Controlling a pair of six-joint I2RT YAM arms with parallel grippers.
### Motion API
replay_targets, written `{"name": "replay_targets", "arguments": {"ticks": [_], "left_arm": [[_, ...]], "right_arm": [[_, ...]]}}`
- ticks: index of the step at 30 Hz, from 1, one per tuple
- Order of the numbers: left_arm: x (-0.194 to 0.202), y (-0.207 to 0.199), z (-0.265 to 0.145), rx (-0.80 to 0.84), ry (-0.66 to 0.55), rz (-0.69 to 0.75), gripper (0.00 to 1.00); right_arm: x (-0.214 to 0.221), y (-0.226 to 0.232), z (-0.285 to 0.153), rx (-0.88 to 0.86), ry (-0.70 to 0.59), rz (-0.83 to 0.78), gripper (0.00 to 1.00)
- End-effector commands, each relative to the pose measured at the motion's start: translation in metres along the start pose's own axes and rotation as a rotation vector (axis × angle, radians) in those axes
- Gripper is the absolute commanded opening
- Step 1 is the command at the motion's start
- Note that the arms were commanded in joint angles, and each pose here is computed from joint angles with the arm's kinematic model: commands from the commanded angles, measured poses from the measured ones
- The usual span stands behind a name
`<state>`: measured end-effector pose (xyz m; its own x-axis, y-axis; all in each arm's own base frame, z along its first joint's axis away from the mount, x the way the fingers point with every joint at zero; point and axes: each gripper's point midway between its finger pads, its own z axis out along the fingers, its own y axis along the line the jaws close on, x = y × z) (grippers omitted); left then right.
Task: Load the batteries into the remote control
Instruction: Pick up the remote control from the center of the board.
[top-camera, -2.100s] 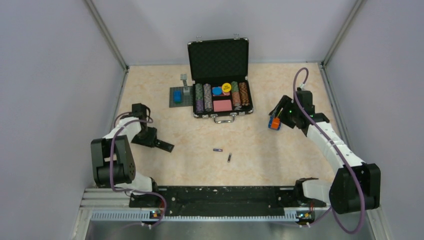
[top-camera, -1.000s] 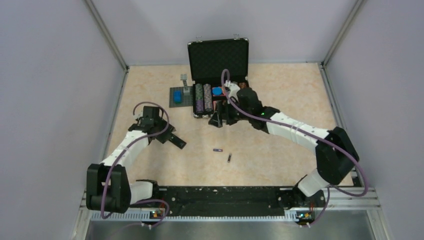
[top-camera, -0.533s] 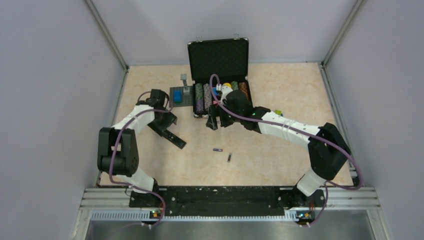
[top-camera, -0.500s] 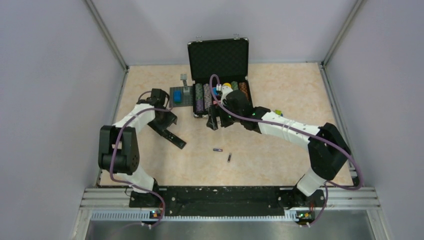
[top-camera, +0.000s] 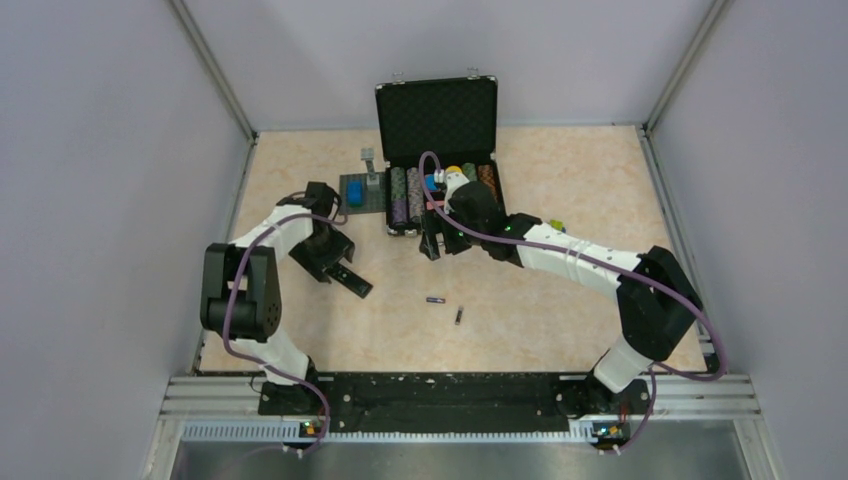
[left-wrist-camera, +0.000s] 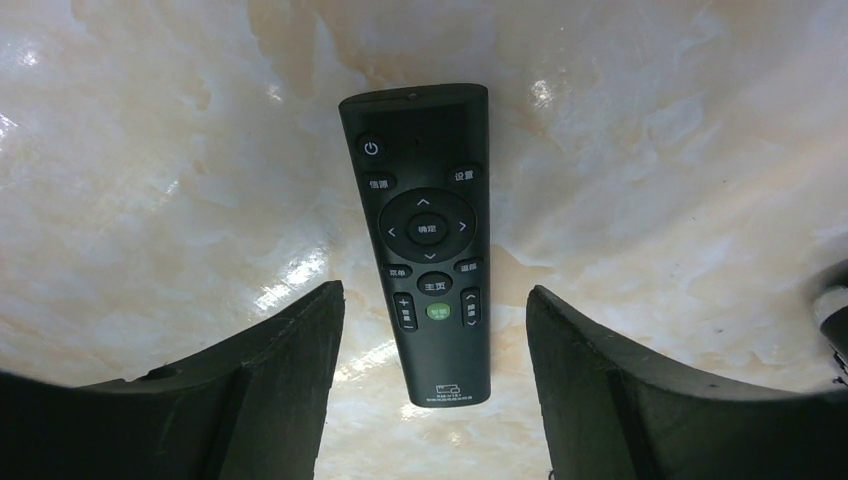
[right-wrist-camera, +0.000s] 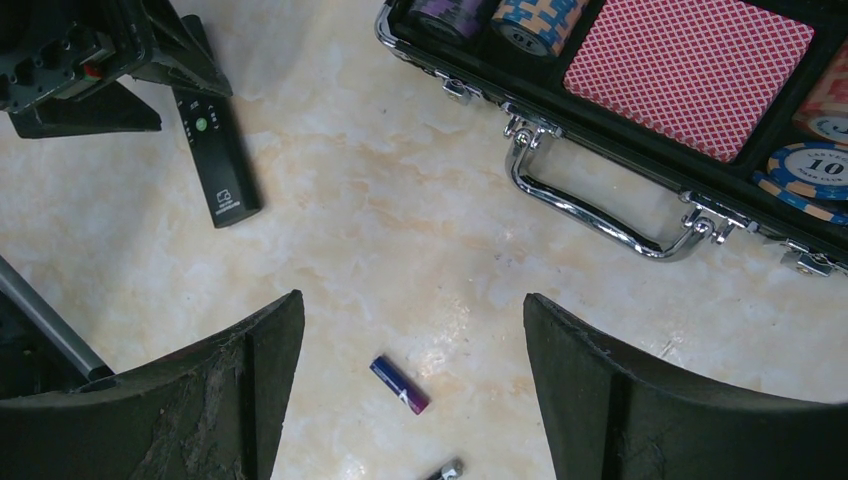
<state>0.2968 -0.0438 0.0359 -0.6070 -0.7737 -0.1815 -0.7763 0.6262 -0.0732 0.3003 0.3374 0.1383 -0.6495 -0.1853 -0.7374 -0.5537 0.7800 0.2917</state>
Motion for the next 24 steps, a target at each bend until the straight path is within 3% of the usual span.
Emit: {"name": "replay_targets", "arguments": {"ticks": [1,5,9,17,24], "left_arm": [[0.003,0.000,0.012,-0.010,0.023,0.029,0.72],[0.005,0.002,0.023,-0.030,0.028,0.025,0.70],[0.005,0.003,0.031,-0.040,0.030,0.027,0.58],[0.006,0.007,0.030,-0.025,0.008,0.037,0.14],[0.013,-0.017,-0.005,0.155,-0.060,0.080,0.08]], "right_arm": [[-0.013,0.002,-0.007,0.003,-0.039,-0.015,0.79],[-0.013,0.003,-0.005,-0.001,-0.031,-0.012,0.79],[-0.013,0.003,-0.004,-0.001,-0.028,-0.011,0.79],[-0.011,0.006,-0.002,-0.019,-0.018,-0.008,0.79],[-0.019,0.033,-0.001,-0.158,-0.021,-0.007,0.79]]}}
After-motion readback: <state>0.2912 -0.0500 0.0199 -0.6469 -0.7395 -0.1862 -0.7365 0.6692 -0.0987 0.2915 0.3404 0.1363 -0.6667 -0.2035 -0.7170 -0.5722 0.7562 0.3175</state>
